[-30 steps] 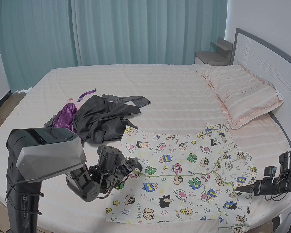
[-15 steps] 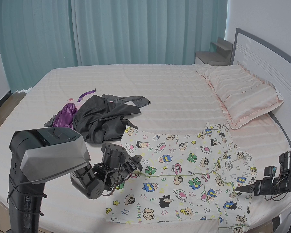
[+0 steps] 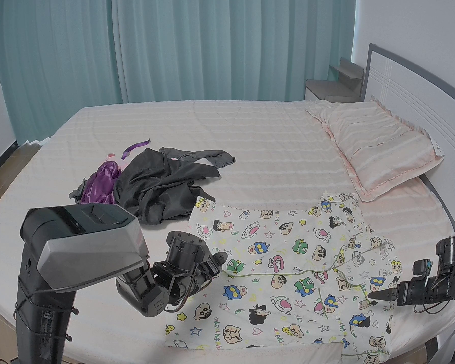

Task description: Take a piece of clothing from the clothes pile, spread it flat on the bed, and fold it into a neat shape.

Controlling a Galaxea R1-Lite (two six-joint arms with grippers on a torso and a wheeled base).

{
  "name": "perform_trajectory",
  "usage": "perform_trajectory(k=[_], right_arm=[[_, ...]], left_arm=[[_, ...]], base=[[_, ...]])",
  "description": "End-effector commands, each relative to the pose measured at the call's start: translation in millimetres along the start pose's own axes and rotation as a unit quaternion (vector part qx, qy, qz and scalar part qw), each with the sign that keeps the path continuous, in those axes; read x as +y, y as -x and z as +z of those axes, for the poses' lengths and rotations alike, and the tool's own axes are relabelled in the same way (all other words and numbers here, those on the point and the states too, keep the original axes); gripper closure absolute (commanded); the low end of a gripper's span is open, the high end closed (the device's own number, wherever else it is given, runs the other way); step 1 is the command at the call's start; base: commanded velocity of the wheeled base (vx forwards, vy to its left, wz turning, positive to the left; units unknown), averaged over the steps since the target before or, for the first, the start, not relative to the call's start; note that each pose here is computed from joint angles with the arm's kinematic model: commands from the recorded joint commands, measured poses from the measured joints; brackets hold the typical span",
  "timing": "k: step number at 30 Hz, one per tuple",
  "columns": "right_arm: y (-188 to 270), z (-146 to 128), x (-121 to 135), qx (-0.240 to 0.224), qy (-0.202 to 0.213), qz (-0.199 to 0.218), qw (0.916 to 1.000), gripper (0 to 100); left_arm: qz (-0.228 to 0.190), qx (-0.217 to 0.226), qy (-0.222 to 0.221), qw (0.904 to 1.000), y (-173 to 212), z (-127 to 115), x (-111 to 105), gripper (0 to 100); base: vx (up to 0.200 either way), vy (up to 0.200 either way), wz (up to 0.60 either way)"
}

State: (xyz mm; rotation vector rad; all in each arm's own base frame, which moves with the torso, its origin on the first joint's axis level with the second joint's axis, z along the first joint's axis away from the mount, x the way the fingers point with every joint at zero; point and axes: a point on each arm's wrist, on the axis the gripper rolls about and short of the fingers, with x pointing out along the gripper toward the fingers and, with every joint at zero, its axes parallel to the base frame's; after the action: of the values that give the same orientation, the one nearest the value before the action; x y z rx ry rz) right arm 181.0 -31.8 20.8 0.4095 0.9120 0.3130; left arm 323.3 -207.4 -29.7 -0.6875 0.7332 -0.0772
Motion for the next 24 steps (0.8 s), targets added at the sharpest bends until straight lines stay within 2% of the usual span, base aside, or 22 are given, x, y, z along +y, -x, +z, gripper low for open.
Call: perform_trajectory(k=[1, 9, 10, 15, 19, 24], right_arm=[[-0.2, 0.0, -0.2, 0.000, 0.000, 0.000, 1.0000, 0], [0.0, 0.3, -0.1, -0.001, 0.001, 0.000, 1.0000, 0], [0.0, 0.1, -0.1, 0.000, 0.000, 0.000, 1.0000, 0], [0.0, 0.3, -0.1, -0.001, 0.001, 0.000, 1.0000, 0], [0.0, 0.1, -0.1, 0.000, 0.000, 0.000, 1.0000, 0], [0.1, -0.3, 0.0, 0.000, 0.000, 0.000, 1.0000, 0]], left_arm=[[-0.002, -0.005, -0.002, 1.0000, -1.5, -0.9, -1.8, 0], [0.029, -0.041, -0.032, 0.9982, -14.9, -3.8, 1.1, 0], [0.031, -0.042, -0.032, 0.9981, -14.9, -3.5, 1.8, 100], [0.069, -0.075, -0.017, 0.9947, -12.3, -2.7, 10.3, 100], [0.092, -0.073, -0.021, 0.9928, -6.0, -6.5, 20.4, 100], [0.112, -0.099, -0.026, 0.9884, -1.5, -6.1, 20.5, 100]], base=[[0.000, 0.000, 0.00], [0.000, 0.000, 0.00], [0.000, 0.000, 0.00], [0.000, 0.000, 0.00], [0.000, 0.000, 0.00], [0.000, 0.000, 0.00]])
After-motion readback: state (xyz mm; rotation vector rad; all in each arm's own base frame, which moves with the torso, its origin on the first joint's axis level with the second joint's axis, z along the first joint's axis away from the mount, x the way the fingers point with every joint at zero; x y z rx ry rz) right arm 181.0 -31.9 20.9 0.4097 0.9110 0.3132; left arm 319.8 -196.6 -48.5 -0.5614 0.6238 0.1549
